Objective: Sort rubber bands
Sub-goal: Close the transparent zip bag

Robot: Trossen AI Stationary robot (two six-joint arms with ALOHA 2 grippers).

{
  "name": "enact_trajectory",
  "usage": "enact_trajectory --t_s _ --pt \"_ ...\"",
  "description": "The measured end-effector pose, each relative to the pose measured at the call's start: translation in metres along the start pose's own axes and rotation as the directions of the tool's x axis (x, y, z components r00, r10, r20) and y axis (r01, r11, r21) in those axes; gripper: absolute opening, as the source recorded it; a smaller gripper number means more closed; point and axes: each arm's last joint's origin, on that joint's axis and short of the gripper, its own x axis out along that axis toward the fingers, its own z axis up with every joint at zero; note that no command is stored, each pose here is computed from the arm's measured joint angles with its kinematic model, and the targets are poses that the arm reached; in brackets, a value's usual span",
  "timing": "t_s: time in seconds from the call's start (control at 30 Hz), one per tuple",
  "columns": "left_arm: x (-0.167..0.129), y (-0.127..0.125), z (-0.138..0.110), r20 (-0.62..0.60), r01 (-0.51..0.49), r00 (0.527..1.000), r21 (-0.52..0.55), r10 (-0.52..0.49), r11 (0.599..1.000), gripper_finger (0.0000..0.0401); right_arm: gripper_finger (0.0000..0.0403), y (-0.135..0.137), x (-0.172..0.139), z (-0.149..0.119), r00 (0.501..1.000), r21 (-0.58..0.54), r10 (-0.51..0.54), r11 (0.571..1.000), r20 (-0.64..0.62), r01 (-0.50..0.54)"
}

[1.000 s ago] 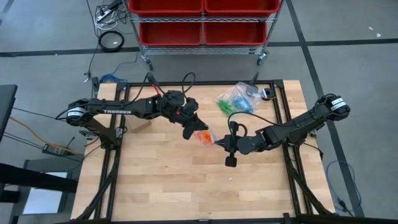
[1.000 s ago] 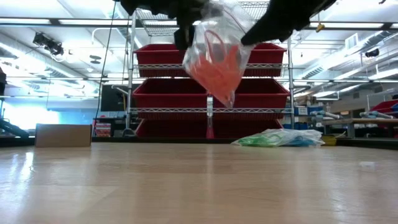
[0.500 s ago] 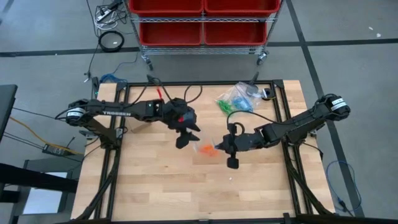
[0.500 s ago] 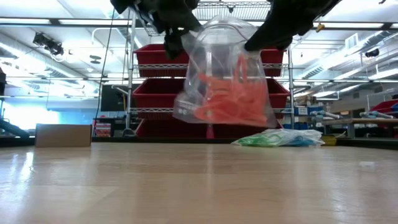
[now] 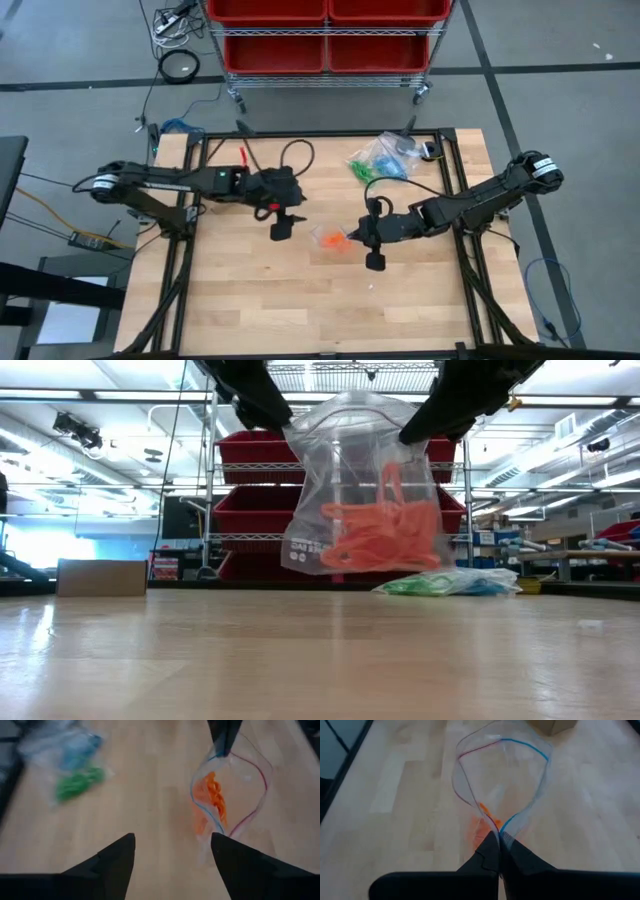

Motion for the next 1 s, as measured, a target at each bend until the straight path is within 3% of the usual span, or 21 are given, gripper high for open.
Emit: enact_trajectory --t_s 0.2,0.47,0.77,1.0 --pt "-0.024 -0.003 -0.012 0.096 -0.085 0.992 -0.032 0.088 0.996 0.0259 0.0 0.0 0.0 0.002 0.999 0.004 -0.023 1.0 0.026 0.023" --pt "-0.013 -0.017 -0.074 0.283 0.003 0.958 -0.173 0.047 0.985 0.0254 0.0 0.0 -0.001 0.013 0.99 0.005 -0.039 0.999 0.137 0.038" --pt "-0.001 -0.044 -0.119 0.454 0.026 0.886 -0.245 0.091 0.969 0.0254 0.0 -0.005 0.0 0.02 0.979 0.044 -0.055 0.998 0.196 0.047" --pt "0.001 -0.048 -0.138 0.616 0.088 0.778 -0.304 0.125 0.948 0.0254 0.0 -0.006 -0.001 0.024 0.971 0.061 -0.053 0.997 0.233 0.04"
